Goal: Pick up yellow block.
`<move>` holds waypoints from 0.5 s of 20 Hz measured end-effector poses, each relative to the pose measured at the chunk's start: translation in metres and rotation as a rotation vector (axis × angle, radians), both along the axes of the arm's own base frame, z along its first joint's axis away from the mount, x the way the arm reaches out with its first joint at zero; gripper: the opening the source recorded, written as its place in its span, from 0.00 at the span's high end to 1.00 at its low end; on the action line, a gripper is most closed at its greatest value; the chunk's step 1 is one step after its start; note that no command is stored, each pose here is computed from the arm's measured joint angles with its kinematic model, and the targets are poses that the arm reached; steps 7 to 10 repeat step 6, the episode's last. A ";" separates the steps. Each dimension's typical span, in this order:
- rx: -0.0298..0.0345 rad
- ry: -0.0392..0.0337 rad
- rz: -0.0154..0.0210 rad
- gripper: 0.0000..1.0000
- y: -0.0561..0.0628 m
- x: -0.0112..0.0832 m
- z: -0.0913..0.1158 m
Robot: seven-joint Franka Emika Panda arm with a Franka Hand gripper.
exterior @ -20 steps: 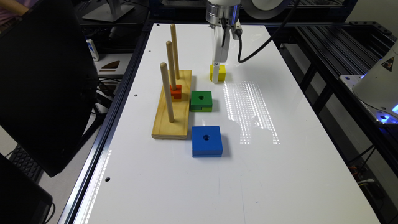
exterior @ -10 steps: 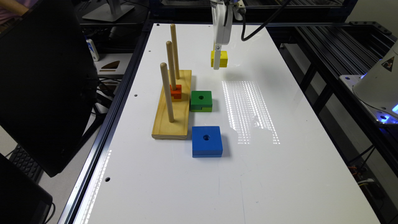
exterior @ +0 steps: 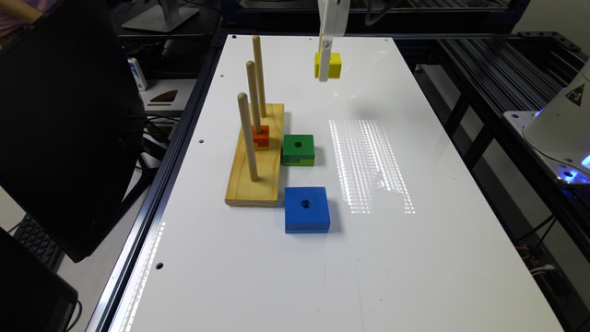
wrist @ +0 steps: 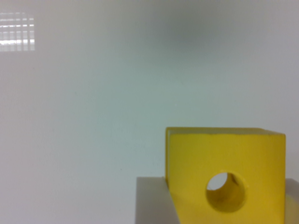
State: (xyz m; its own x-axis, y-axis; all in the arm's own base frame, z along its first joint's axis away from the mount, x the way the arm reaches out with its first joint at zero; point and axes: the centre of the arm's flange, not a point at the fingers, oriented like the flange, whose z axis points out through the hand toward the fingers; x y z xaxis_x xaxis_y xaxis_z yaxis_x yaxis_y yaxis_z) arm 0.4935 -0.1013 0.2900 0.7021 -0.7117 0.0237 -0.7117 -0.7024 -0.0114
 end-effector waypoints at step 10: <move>-0.0032 -0.0119 0.0001 1.00 0.000 -0.0003 0.016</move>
